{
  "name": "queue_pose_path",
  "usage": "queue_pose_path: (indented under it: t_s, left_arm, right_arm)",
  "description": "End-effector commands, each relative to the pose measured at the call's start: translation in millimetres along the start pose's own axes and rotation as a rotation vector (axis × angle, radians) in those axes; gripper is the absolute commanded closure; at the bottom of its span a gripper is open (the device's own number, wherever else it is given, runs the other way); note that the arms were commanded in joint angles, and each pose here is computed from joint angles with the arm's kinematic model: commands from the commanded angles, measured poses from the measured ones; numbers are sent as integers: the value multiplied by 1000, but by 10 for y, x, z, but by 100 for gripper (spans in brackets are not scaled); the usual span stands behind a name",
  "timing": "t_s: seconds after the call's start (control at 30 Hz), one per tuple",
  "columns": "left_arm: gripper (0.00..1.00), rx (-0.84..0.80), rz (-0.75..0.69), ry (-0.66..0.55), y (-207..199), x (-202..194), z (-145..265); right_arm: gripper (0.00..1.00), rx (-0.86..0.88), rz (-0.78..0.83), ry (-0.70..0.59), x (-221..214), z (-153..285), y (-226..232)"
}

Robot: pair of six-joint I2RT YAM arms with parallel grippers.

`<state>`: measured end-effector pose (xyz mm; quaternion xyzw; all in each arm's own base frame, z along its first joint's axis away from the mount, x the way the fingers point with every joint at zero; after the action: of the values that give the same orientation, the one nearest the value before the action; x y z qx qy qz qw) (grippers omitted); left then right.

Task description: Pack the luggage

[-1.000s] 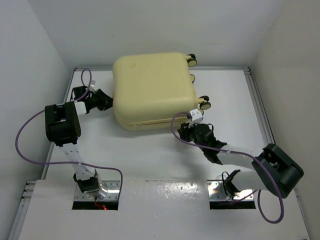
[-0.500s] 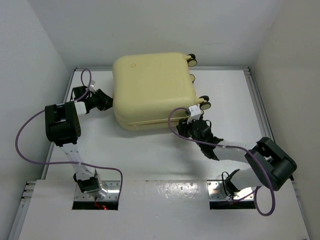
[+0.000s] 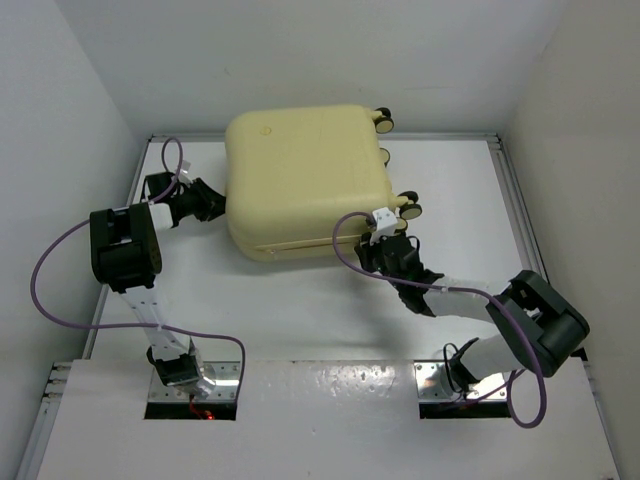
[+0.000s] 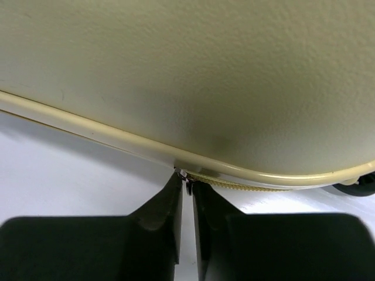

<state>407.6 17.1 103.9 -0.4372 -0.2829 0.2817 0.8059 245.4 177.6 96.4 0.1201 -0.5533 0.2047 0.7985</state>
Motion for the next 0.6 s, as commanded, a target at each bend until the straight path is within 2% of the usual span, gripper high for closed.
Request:
queue_pose_path:
  t_s: [0.0, 0.1, 0.17, 0.2, 0.57]
  left_arm:
    - [100, 90, 97, -60, 256, 82, 63]
    - [100, 99, 108, -54, 272, 55, 24]
    - [100, 99, 108, -54, 272, 55, 24]
    - [100, 99, 108, -54, 272, 55, 24]
    - [100, 126, 101, -104, 297, 181, 68]
  right_arm:
    - [89, -19, -19, -221, 560, -65, -19]
    - [90, -28, -18, -219, 550, -62, -26]
    - [99, -42, -14, -212, 530, -61, -45]
    - [100, -59, -12, -207, 517, -53, -61]
    - [100, -173, 5, -154, 372, 73, -352]
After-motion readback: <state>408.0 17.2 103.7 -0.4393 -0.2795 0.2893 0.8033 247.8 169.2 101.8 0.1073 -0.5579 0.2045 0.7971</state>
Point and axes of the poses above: each gripper's point midway between its finger pads, its own z axis back along the fingers, its own y axis along the line the jaws close on, x = y × z, the point moved 8 cm from there along z, back along the fingers, and after that the axes turned 9 degrees about z, right-handed, at the moved point
